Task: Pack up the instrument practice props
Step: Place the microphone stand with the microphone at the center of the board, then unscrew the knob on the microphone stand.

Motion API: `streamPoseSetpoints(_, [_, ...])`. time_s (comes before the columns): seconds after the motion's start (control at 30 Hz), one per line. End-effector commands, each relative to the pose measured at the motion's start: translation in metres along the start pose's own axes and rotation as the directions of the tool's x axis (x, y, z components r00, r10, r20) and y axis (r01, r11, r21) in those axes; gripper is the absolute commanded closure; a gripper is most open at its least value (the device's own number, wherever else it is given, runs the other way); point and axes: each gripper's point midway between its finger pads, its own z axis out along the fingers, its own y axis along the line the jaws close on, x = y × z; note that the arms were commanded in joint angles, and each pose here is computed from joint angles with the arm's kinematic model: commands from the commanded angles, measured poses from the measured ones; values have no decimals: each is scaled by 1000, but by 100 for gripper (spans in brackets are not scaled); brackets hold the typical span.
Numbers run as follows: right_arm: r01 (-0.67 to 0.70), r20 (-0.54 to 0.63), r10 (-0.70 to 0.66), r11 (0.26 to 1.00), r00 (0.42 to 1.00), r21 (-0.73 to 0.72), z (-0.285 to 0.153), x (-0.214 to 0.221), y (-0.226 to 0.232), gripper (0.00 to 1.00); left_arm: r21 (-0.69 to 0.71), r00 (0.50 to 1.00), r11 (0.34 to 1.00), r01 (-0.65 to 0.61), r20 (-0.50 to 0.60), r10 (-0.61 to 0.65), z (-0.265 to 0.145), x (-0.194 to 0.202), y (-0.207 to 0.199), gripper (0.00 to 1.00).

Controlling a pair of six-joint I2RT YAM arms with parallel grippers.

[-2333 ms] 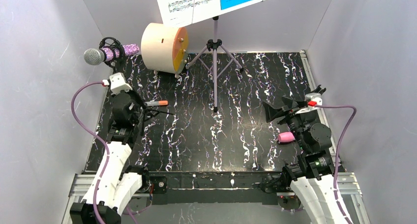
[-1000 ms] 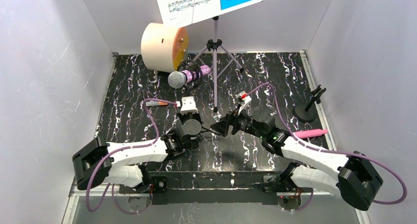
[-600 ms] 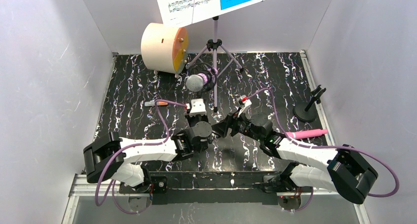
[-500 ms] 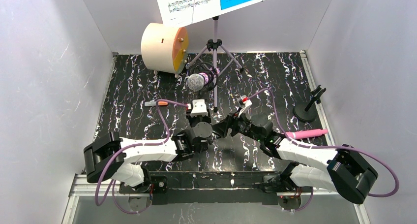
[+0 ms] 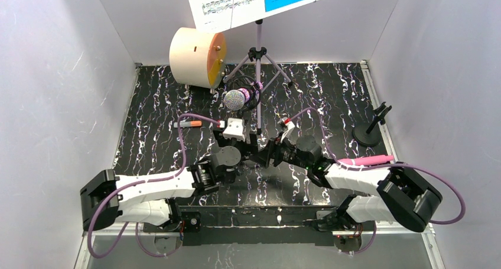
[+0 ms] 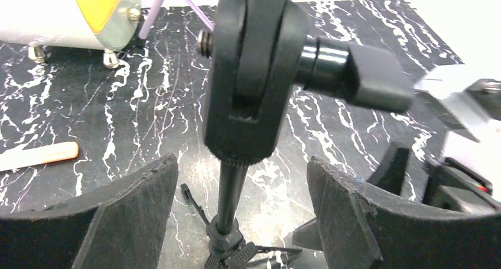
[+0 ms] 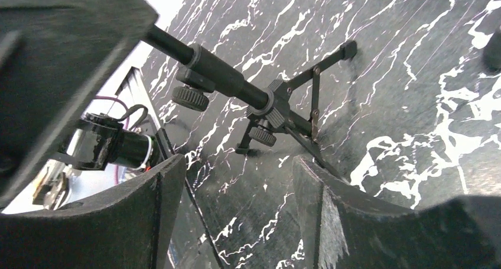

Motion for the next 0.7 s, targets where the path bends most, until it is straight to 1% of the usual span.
streamPoseSetpoints(0.0, [-10, 46, 17, 989, 999, -146, 10, -20, 36, 27, 100, 999, 995, -22, -27, 24, -10, -3, 1, 21])
streamPoseSetpoints(0.07, [-23, 47, 31, 986, 998, -167, 14, -19, 42, 28, 152, 998, 988, -37, -38, 43, -11, -3, 2, 21])
streamPoseSetpoints(0.17, [-24, 50, 34, 982, 998, -189, 22, -19, 54, 28, 191, 998, 981, -41, -48, 51, -13, 0, 9, 21])
streamPoseSetpoints(0.23, [-24, 59, 37, 981, 998, -194, 27, -19, 60, 28, 215, 998, 977, -15, -49, 27, -14, -1, 15, 22])
streamPoseSetpoints(0.33, [-46, 92, 62, 984, 994, -170, 33, -23, 58, 28, 255, 999, 967, 9, -33, 0, -15, -4, 20, 22])
streamPoseSetpoints(0.43, [-77, 128, 95, 987, 987, -141, 35, -29, 53, 29, 267, 1000, 964, -1, -21, 6, -14, -6, 21, 23])
streamPoseSetpoints(0.6, [-92, 140, 112, 986, 984, -142, 39, -34, 54, 38, 259, 1000, 966, 11, -28, -4, -9, -4, 24, 23])
streamPoseSetpoints(0.67, [-92, 140, 112, 986, 984, -140, 41, -34, 53, 40, 260, 999, 965, 24, -33, -16, -8, -3, 24, 23])
